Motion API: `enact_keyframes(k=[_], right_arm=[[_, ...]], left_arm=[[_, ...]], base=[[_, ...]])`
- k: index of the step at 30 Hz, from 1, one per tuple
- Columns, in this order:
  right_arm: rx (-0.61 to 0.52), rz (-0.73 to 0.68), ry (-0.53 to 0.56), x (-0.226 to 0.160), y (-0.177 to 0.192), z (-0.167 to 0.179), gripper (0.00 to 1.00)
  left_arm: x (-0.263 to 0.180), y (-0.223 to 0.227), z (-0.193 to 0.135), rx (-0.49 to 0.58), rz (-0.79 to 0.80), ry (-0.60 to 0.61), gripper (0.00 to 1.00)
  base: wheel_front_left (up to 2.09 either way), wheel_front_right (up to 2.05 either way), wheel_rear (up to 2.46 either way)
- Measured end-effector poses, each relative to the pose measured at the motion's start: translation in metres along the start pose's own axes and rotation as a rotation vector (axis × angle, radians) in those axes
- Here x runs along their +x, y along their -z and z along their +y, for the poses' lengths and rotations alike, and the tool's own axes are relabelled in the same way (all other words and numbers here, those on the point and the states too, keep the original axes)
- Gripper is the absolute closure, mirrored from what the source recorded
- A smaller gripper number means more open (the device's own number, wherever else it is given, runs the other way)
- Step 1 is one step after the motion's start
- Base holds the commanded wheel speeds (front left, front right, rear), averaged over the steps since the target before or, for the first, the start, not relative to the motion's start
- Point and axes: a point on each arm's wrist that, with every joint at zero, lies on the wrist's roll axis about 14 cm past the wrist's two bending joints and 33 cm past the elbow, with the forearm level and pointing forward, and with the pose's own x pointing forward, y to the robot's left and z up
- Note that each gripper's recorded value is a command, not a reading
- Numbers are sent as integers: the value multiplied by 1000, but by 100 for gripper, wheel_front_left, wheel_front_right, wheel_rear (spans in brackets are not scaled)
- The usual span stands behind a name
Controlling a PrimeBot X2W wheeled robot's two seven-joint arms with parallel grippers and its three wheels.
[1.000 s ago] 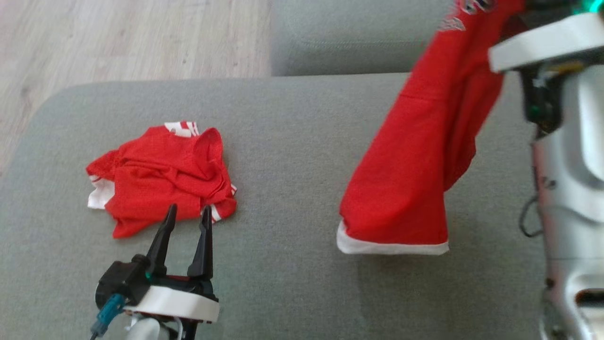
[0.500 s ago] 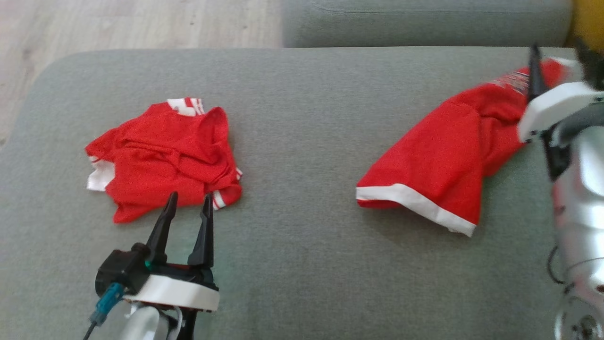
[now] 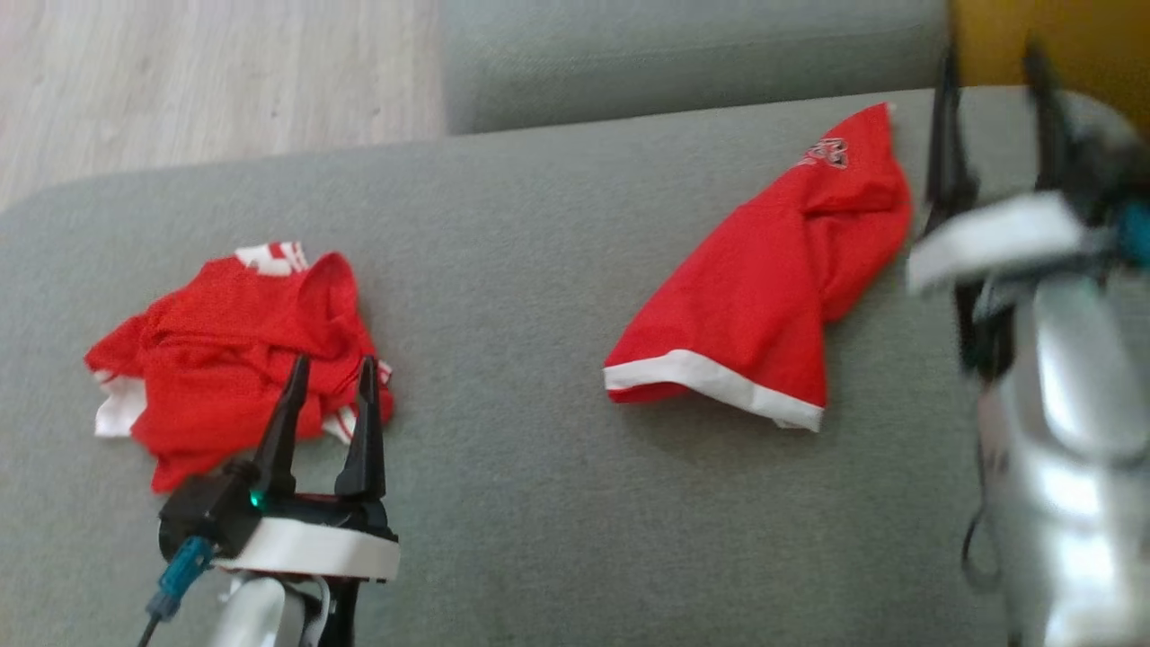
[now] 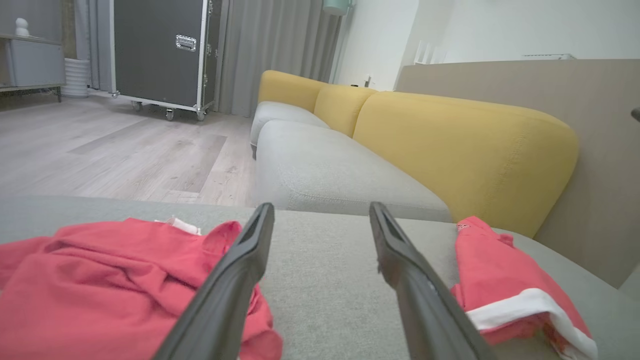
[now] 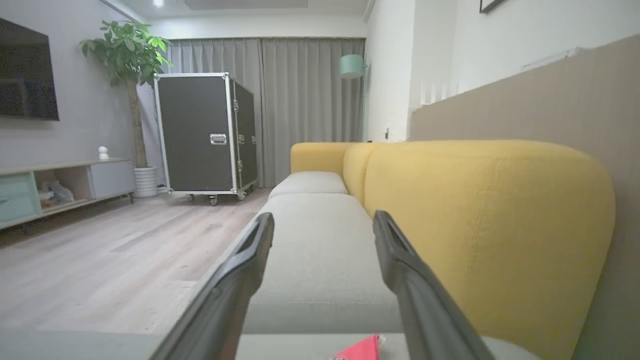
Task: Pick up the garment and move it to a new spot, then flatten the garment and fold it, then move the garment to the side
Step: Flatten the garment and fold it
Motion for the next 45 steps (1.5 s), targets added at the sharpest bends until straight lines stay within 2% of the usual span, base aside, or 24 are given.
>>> enact_keyframes(k=[8, 13, 19, 25, 32, 38, 39, 40, 45], right_arm=[[182, 133, 32, -105, 58, 9, 0], [235, 239, 17, -146, 89, 27, 0], [265, 280, 6, -151, 101, 36, 0], [327, 448, -15, -164, 144, 54, 0], [369, 572, -59, -151, 175, 77, 0], [374, 671, -93, -154, 198, 92, 0], [373, 675, -99, -154, 199, 94, 45], [369, 671, -101, -152, 199, 94, 100], [311, 623, -40, -137, 190, 66, 100]], left_arm=[[-2, 0, -20, -6, -6, 44, 0], [-3, 2, -22, -4, 1, 52, 0], [-5, 1, -19, 2, 0, 43, 0], [-10, 8, -11, 0, 20, 20, 0], [-16, 18, 3, 5, 57, -16, 0], [-16, 18, 14, 8, 58, -41, 0], [-17, 18, 14, 9, 59, -43, 0], [-17, 18, 15, 11, 60, -42, 0], [-14, 16, 12, 15, 53, -31, 0]], base=[[0, 0, 0], [0, 0, 0], [0, 0, 0], [0, 0, 0], [0, 0, 0], [0, 0, 0], [0, 0, 0], [0, 0, 0], [0, 0, 0]])
